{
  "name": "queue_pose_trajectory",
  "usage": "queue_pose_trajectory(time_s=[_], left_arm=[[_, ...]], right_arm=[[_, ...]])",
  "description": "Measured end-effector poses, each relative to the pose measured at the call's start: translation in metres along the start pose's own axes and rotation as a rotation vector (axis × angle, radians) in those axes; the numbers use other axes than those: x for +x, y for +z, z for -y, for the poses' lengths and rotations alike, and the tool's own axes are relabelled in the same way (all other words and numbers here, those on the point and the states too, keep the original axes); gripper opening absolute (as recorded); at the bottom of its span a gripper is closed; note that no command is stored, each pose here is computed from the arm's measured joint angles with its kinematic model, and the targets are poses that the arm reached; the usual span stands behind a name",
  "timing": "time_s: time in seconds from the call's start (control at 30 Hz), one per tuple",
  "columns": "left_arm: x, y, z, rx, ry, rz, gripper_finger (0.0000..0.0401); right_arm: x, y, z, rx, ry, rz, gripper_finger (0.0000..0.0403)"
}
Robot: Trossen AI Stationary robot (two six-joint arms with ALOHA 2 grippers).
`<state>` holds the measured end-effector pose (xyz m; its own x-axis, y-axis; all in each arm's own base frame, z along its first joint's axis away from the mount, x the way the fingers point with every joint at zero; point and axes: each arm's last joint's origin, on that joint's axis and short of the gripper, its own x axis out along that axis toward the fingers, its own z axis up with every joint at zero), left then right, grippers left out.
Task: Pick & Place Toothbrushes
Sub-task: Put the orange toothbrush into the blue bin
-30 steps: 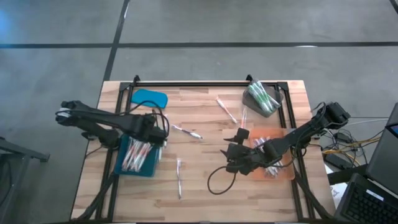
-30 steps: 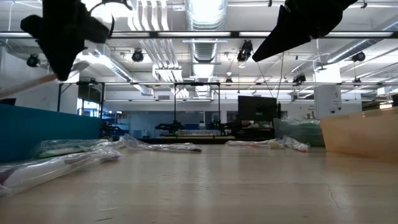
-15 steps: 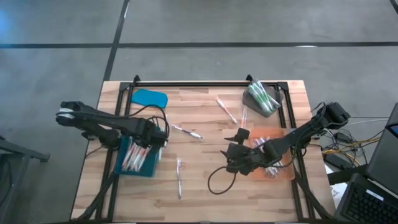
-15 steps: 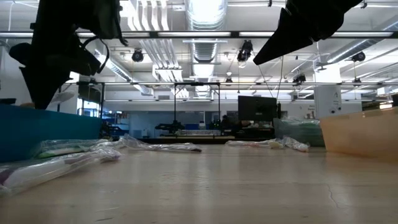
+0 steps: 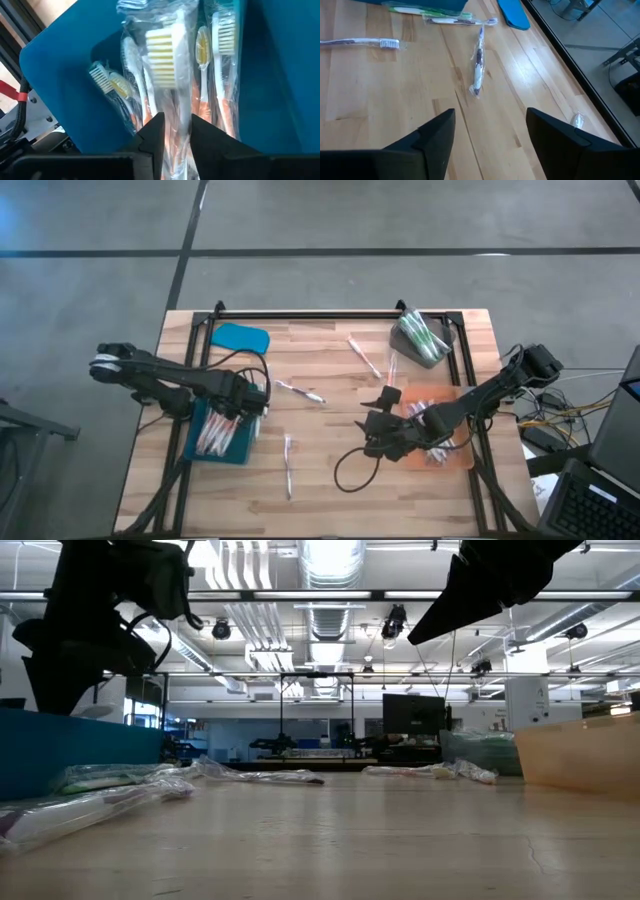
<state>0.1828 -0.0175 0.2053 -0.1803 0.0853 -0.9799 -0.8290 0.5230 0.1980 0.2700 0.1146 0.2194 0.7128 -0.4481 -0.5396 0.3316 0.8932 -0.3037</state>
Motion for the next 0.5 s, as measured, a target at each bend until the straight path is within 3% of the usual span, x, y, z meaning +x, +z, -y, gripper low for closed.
queue_pose_trajectory(time_s=[0.27, 0.5], left_arm=[[-0.0007, 0.0002, 0.0003, 0.002, -0.002, 0.001, 0.0124], [-0.0011, -0.0008, -0.0003, 0.026, -0.005, -0.023, 0.0143]], right_arm=[[0.0000, 0.0000, 0.0000, 0.000, 0.000, 0.000, 0.0224], [0.0001, 0.0000, -0.0001, 0.000, 0.000, 0.000, 0.0240]])
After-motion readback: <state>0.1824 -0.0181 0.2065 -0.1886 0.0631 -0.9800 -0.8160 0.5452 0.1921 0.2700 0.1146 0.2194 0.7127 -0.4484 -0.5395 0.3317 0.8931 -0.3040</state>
